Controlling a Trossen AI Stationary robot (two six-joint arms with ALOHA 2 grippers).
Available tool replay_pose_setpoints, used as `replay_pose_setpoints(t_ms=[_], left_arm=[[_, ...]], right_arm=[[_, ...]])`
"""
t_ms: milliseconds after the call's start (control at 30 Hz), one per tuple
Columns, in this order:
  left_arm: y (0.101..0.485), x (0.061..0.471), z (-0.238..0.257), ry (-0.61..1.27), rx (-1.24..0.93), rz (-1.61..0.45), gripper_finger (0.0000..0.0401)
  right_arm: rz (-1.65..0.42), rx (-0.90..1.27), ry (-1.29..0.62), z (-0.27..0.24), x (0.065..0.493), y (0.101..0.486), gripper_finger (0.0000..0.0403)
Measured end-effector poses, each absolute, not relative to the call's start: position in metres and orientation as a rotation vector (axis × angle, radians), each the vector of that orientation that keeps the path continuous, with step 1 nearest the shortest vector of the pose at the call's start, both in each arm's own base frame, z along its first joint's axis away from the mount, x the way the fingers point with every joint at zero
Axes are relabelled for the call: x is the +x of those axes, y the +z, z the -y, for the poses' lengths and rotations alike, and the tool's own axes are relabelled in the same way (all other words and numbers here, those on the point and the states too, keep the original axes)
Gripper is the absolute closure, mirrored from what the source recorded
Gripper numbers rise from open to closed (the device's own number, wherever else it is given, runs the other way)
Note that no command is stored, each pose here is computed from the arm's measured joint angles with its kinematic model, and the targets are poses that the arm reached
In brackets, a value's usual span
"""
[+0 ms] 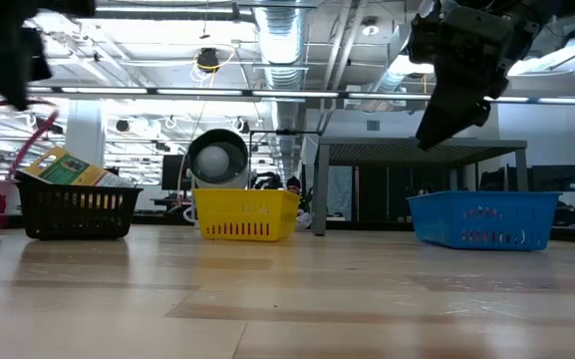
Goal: Pick & Place Office Desk Supplies
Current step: Put the right red rubber band into the yellow basket
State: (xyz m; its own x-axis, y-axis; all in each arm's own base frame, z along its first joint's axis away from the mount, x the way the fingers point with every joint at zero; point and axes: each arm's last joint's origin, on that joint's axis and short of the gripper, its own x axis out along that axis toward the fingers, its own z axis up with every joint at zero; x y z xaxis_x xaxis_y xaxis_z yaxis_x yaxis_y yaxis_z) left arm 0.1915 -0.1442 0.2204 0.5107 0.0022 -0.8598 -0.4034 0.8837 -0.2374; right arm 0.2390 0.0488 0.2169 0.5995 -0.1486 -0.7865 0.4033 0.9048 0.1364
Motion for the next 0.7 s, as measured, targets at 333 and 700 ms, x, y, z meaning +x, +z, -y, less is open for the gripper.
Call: replay_pose_setpoints(t_ms=[333,700], left_arm=[[0.253,0.199,0.101,0.323,-0.423,-0.796,0.0401],[0.275,0.216,0.057,0.335,-0.308,-0.634,0.0401]], right_arm=[[-0.87,0.301,-0.316,-0.049,0.24,0.217,0.026],[-0.845,0.196,-0.354,-0.046,0.24,0.218,0.026]])
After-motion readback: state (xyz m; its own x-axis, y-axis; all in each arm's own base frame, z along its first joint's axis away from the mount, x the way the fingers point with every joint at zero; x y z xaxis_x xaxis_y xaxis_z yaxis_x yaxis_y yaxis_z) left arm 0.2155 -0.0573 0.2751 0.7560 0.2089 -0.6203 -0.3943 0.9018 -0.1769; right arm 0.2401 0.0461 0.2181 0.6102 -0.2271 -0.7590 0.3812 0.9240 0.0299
